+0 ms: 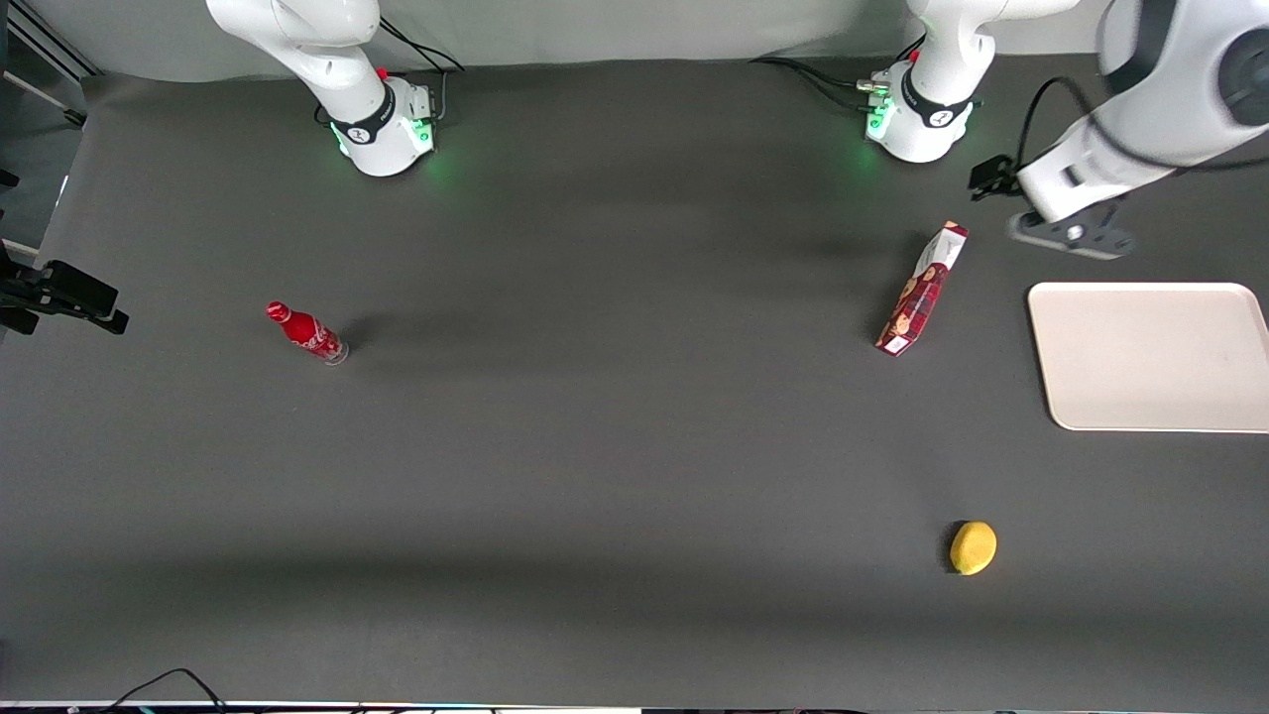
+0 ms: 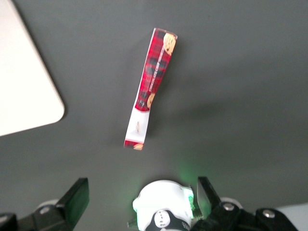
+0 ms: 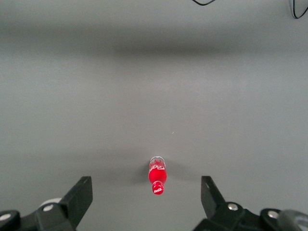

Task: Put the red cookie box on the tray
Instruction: 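Move the left gripper down over the red plaid shortbread box, then close the left gripper on the shortbread box and lift it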

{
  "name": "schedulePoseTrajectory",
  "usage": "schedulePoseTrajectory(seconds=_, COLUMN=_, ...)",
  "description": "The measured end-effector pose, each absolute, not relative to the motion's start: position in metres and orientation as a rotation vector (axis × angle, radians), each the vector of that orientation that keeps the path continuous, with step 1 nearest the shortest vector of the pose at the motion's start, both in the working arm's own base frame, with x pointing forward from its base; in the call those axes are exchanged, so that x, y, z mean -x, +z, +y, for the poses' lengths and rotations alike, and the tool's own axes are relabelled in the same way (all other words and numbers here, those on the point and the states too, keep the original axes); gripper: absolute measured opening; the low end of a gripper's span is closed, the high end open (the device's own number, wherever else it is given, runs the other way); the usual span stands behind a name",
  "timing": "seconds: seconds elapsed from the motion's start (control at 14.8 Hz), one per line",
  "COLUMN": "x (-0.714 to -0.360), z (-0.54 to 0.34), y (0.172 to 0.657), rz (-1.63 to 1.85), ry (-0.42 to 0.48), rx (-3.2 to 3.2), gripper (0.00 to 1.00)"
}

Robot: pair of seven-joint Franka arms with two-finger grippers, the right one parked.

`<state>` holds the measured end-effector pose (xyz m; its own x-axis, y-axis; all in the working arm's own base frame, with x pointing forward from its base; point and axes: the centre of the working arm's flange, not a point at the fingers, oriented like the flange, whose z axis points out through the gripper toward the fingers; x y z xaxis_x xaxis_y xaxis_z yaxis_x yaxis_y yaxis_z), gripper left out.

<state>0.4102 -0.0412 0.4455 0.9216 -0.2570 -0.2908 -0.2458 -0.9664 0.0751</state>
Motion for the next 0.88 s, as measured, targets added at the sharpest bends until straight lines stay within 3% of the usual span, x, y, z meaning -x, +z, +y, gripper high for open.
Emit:
schedulePoseTrajectory(seconds=0.34, x=-0.387, z=-0.048, y=0.322, rz=-0.532, ry=-0.313, rx=-3.05, gripper=1.0)
schedulePoseTrajectory(seconds=0.74, x=-0.404, z=-0.064, y=0.234, rz=-0.589, ry=-0.191, rx=-3.045, gripper=1.0)
schedulePoseTrajectory(seconds=0.88, x=-0.401, z=-0.064, y=0.215, rz=-0.59, ry=-0.18, rx=-3.043, gripper=0.95)
